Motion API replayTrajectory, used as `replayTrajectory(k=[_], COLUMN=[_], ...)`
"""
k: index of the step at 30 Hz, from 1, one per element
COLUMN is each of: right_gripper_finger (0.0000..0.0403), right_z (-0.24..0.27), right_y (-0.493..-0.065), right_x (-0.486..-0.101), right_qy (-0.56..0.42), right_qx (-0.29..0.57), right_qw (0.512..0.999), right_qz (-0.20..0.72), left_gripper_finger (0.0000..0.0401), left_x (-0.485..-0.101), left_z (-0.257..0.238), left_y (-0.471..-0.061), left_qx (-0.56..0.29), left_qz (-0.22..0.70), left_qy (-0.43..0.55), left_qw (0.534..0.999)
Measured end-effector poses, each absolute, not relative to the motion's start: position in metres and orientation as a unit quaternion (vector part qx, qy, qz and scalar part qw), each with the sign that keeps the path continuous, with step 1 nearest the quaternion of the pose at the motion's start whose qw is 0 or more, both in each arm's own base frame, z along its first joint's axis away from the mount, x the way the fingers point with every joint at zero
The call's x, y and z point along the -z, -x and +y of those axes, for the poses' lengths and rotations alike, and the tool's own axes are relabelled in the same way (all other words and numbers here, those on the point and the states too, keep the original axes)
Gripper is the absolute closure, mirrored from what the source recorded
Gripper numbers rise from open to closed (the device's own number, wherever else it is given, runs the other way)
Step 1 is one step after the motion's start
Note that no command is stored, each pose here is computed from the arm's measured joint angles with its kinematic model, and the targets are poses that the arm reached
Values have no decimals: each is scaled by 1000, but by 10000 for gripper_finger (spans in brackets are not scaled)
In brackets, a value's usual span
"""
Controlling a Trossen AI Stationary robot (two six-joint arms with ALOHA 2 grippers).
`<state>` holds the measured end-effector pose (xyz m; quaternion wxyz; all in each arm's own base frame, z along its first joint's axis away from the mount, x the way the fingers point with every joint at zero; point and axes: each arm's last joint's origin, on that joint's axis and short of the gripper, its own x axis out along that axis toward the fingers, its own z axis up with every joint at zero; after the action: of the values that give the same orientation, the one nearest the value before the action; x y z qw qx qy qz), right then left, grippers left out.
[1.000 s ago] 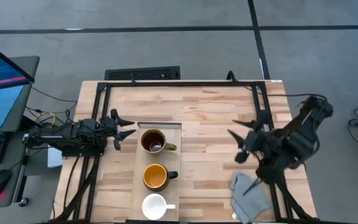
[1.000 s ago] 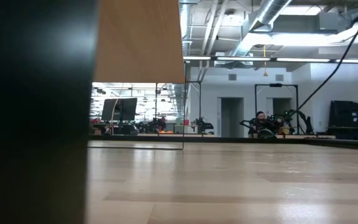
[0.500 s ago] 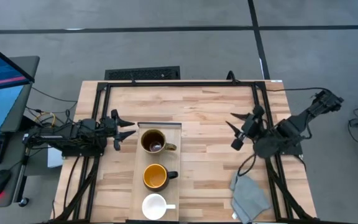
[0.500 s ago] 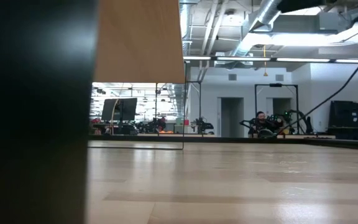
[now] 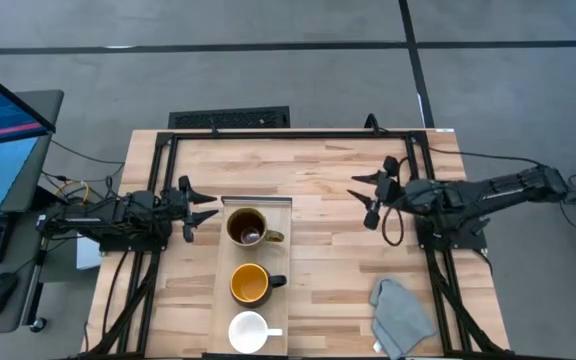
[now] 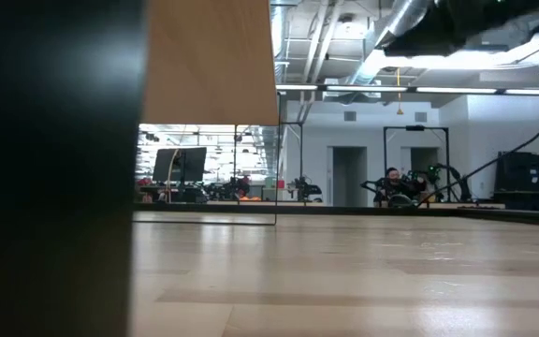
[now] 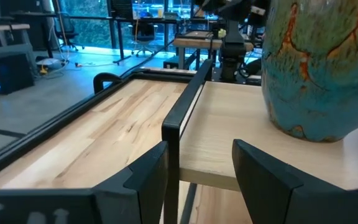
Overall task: Stack small to large cups/mugs on shelf
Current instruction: Return to Home Position
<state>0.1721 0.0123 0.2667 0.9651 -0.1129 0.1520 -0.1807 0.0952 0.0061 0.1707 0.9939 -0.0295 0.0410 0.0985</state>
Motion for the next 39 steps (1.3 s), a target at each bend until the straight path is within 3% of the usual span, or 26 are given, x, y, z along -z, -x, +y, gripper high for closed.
replayTrajectory(k=[10, 22, 39], right_gripper_finger=[213, 215, 213], right_z=[0, -4, -13], right_y=[-141, -114, -94], right_x=[-229, -201, -189], right_qy=[85, 71, 76], right_qx=[185, 146, 146], right_qw=[978, 987, 986], right_qz=[43, -21, -20], left_gripper_finger=[232, 232, 232], left_x=[-171, -171, -171], left_z=[6, 6, 7], left_y=[-95, -95, -95], left_qx=[-97, -98, -104], left_qz=[45, 45, 46], left_qy=[-12, -15, -29], left_qw=[994, 994, 993])
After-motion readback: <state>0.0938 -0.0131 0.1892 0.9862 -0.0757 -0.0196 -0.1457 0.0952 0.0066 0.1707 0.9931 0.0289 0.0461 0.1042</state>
